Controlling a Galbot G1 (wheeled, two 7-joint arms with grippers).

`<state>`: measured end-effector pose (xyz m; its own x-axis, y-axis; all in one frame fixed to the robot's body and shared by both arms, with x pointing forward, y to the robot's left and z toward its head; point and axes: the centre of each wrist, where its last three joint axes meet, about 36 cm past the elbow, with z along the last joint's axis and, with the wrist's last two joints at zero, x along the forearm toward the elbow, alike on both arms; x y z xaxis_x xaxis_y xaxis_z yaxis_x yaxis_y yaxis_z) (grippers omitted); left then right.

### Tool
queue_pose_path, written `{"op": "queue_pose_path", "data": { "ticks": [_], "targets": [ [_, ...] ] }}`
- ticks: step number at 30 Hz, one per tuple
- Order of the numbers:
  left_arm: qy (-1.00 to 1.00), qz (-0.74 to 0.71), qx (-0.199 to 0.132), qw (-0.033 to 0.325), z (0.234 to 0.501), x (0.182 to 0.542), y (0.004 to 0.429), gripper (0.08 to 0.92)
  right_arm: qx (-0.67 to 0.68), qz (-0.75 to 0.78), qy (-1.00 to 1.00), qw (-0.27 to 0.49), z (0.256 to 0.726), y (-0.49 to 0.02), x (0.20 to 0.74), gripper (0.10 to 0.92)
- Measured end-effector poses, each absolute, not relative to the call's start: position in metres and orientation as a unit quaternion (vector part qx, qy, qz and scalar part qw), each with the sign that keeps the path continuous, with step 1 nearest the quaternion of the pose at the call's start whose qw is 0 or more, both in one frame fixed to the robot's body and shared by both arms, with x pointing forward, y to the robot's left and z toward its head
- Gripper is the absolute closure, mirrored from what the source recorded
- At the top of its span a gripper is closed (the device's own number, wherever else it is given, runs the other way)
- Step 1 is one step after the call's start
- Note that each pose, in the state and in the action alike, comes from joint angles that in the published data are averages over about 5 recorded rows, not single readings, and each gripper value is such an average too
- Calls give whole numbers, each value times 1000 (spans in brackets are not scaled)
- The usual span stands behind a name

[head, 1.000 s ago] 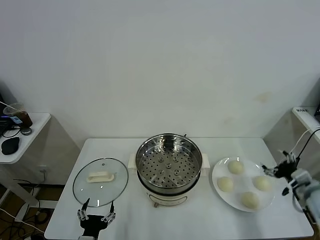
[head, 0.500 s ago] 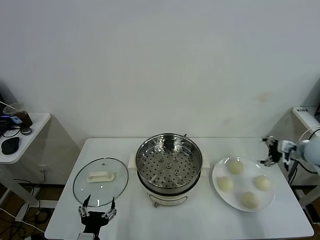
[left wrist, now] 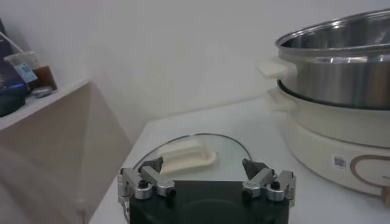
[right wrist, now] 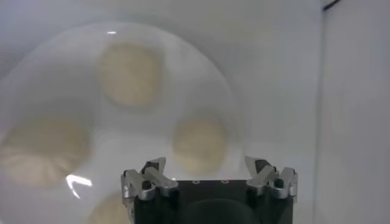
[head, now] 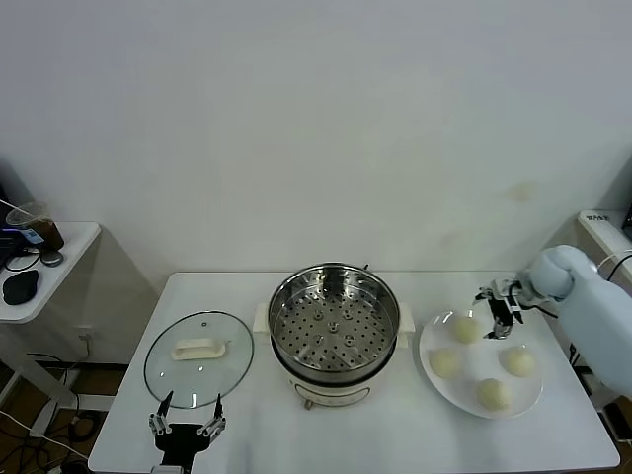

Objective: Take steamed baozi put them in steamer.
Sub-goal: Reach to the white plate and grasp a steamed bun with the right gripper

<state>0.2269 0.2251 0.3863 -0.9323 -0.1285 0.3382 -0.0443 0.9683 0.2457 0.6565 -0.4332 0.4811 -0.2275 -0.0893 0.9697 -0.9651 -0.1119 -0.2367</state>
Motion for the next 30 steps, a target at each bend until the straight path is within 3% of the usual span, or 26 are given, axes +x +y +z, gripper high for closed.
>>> {"op": "queue_pose_path", "data": {
  "ticks": [20,24,30],
  "targets": [
    [-976,-116,43,179,388,226,224,177,495,567,-518,406,459,-420,674,208],
    [-976,-116,44,180,387,226,224,177,495,567,-516,408,456,-419,675,251],
    [-976,-117,43,181,386,227,224,177,494,565,-517,411,453,-422,675,381]
  ]
}}
